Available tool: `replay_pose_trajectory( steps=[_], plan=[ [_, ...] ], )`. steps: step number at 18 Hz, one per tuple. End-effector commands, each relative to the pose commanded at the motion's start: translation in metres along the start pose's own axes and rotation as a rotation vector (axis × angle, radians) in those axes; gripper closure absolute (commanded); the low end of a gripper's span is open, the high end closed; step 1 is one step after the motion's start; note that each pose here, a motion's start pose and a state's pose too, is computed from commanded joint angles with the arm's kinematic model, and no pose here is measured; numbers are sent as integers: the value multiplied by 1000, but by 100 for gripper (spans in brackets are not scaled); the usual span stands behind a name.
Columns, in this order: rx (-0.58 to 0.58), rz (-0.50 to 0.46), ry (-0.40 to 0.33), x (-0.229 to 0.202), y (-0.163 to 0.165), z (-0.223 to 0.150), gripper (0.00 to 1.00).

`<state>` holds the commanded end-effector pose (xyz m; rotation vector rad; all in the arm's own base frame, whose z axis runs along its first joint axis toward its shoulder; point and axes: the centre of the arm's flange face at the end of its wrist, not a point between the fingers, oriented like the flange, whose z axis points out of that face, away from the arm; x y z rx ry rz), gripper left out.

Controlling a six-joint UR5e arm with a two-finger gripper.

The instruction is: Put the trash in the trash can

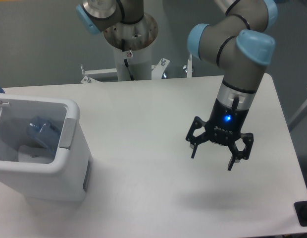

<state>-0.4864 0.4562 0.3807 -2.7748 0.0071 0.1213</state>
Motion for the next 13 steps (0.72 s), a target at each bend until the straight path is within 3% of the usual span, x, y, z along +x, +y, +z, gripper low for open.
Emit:
replay_pose_trajectory(
  steps=[6, 13],
  plan=[
    [-174, 58, -53, 5, 7, 8, 0],
    [-249, 150, -65, 11, 7, 12, 0]
  ],
)
